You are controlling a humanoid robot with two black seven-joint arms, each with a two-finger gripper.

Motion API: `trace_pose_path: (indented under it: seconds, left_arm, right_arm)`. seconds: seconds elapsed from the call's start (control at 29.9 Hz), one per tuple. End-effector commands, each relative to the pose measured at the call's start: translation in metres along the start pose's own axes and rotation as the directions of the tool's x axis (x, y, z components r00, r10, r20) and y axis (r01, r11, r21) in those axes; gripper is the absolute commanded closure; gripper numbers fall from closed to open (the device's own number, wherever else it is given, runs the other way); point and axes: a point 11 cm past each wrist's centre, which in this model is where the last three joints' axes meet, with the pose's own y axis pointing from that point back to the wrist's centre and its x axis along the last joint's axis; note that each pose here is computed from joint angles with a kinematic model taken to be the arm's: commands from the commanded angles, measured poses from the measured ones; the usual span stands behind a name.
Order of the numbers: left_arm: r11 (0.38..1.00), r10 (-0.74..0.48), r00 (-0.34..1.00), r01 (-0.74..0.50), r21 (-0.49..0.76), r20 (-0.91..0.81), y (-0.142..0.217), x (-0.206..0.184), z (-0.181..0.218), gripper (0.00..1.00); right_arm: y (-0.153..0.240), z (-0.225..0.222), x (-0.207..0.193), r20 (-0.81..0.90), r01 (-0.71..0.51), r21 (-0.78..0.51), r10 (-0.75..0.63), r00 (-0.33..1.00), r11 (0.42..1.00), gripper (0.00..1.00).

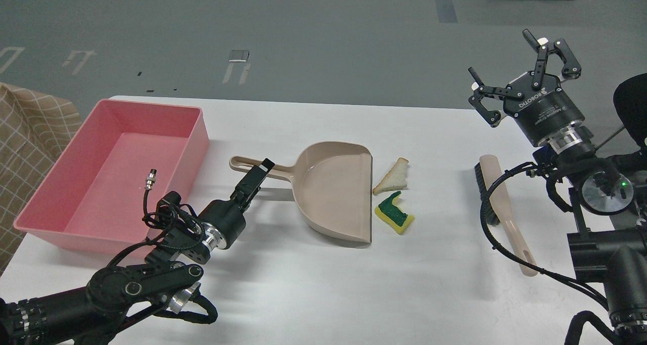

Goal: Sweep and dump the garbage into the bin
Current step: 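Grasp the beige dustpan handle with the left gripper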

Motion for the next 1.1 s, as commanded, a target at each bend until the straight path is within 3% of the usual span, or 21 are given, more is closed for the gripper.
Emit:
trace_pose_path:
  seconds: [0.0,0.5,0.87,1.07]
  left_arm:
    - [1.000,0.019,1.000,-0.019,0.008,0.017,-0.005,0.006,-0.004,0.02]
    - [0.999,0.038,0.999,-0.038,0.013,0.039,-0.015,0.014,-0.001,0.05]
    - [0.999,0.028,0.998,-0.029,0.022,0.051,-0.013,0.013,-0.004,0.22]
    - [0.999,0.031,0.998,-0.032,0.015,0.053,-0.014,0.015,-0.002,0.23]
  right_arm:
    - [0.000,0.000,0.000,0.000,-0.001,0.000,0.001,1.000,1.000,0.00]
    - [0.001,0.000,0.001,0.001,-0.002,0.000,0.002,1.000,1.000,0.00]
    - [0.001,0.000,0.001,0.001,-0.002,0.000,0.002,1.000,1.000,0.00]
    - [0.001,0.000,0.001,0.001,-0.002,0.000,0.002,1.000,1.000,0.00]
